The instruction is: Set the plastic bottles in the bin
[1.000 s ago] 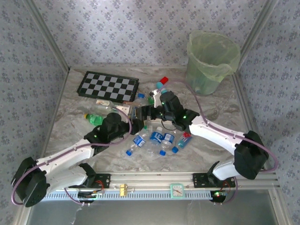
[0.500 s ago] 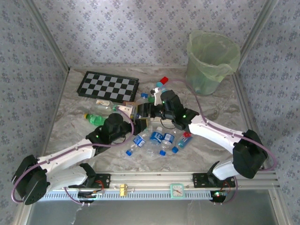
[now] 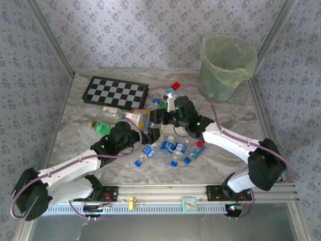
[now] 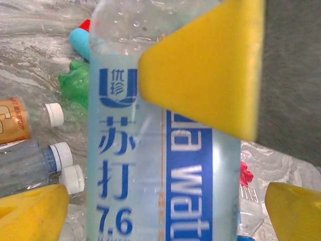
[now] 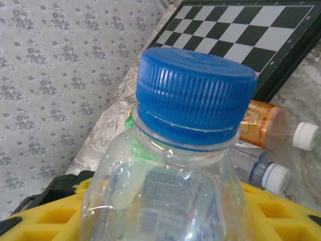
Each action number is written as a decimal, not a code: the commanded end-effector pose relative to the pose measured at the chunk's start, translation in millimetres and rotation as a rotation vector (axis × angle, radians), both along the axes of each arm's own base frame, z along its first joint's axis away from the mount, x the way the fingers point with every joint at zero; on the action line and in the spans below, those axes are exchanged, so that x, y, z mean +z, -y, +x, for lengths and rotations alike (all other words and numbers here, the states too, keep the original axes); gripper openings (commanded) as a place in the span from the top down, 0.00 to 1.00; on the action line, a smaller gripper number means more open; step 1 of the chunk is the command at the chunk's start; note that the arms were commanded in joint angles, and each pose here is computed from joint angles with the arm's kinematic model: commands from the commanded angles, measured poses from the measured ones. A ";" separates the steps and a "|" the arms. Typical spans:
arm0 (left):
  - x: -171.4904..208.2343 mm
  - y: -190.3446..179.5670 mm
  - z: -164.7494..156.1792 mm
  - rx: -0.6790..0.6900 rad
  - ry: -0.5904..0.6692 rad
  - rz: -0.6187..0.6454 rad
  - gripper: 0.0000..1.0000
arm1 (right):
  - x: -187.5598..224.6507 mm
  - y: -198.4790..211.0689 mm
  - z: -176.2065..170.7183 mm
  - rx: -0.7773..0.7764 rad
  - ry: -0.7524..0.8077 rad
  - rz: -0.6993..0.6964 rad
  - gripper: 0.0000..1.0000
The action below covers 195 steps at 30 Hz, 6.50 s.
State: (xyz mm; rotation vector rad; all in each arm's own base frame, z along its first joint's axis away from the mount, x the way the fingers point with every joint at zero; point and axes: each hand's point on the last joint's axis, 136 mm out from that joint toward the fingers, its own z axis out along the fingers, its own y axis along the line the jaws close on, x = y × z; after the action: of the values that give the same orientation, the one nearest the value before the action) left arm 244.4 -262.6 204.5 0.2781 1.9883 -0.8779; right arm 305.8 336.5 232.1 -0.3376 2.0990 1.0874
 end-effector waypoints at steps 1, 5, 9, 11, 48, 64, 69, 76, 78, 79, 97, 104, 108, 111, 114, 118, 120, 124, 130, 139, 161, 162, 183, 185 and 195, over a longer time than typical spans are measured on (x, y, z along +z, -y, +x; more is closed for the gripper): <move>15.4 -10.5 3.9 0.057 0.041 -0.011 0.00 | -2.3 18.3 13.3 -0.043 0.020 -0.055 0.48; 2.5 -37.2 14.2 0.174 0.022 0.044 0.00 | 15.0 50.4 31.8 -0.113 0.067 -0.111 0.48; -16.4 -77.5 29.9 0.323 -0.049 0.043 0.00 | 53.0 93.6 55.3 -0.210 0.148 -0.162 0.49; -24.4 -96.5 36.2 0.386 -0.078 0.023 0.00 | 80.2 112.1 66.4 -0.254 0.206 -0.176 0.49; -81.5 -187.3 50.0 0.683 -0.205 0.003 0.00 | 141.0 338.1 315.0 -0.947 0.336 -0.458 0.50; -80.9 -194.8 41.0 0.693 -0.206 -0.005 0.00 | 105.6 325.9 322.4 -0.919 0.238 -0.501 0.14; -79.1 -196.0 39.8 0.698 -0.202 -0.026 0.00 | 141.4 316.3 308.6 -0.905 0.303 -0.516 0.02; -74.9 -196.1 39.2 0.711 -0.227 -0.069 0.00 | 189.6 289.7 268.2 -0.854 0.394 -0.532 0.00; -73.1 -197.5 38.4 0.728 -0.245 -0.081 0.00 | 197.3 276.7 252.9 -0.819 0.414 -0.525 0.00; -72.0 -199.6 38.2 0.745 -0.255 -0.090 0.00 | 200.9 268.9 242.8 -0.799 0.425 -0.524 0.00; -79.2 -230.0 63.8 1.023 -0.527 -0.176 0.00 | 88.8 143.2 87.9 -0.421 0.316 -0.516 0.00; -106.2 -229.7 69.0 1.094 -0.713 -0.102 0.00 | 33.0 138.2 64.4 -0.398 0.192 -0.509 0.00; -130.5 -226.3 65.5 1.137 -0.822 -0.103 0.00 | 6.5 144.6 56.4 -0.403 0.137 -0.533 0.00; -146.1 -226.1 61.2 1.169 -0.894 -0.076 0.00 | -3.6 149.1 52.3 -0.413 0.121 -0.547 0.00; -157.6 -224.9 60.4 1.185 -0.937 -0.060 0.00 | -8.7 154.4 50.7 -0.429 0.118 -0.557 0.00; -168.7 -224.1 60.2 1.206 -0.967 -0.054 0.04 | -12.0 156.1 50.0 -0.429 0.120 -0.559 0.00; -172.5 -225.3 59.0 1.219 -0.972 -0.045 0.08 | -14.3 156.5 49.9 -0.427 0.117 -0.563 0.00; -176.6 -226.4 56.2 1.240 -0.976 -0.031 0.18 | -19.3 156.6 49.3 -0.422 0.110 -0.570 0.00; -171.0 -225.0 58.4 1.229 -0.946 -0.026 0.33 | -17.9 153.9 48.5 -0.408 0.111 -0.559 0.00; -119.5 -210.3 77.7 1.065 -0.724 -0.029 0.42 | -6.0 136.4 43.9 -0.354 0.096 -0.454 0.00; 1.4 -32.4 42.9 0.102 -0.094 -0.063 0.48 | 26.8 27.2 0.5 0.045 0.122 -0.009 0.00; 2.0 -27.6 40.0 0.079 -0.087 -0.066 0.48 | 27.4 23.5 -1.8 0.058 0.127 -0.002 0.00; 0.4 14.4 21.0 -0.121 -0.078 -0.109 0.48 | 9.2 -23.9 8.0 0.174 0.065 0.107 0.13; -0.3 15.1 19.4 -0.124 -0.081 -0.115 0.48 | 10.1 -26.0 9.2 0.179 0.064 0.115 0.16; 2.6 9.7 17.1 -0.104 -0.076 -0.116 0.29 | 10.9 -25.3 11.3 0.180 0.057 0.128 0.44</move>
State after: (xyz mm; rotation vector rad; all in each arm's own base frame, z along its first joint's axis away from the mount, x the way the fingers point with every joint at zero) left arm 266.2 -268.0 186.8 0.2549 2.0758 -1.0355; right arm 310.2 361.3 232.2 -0.4983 2.0026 1.2947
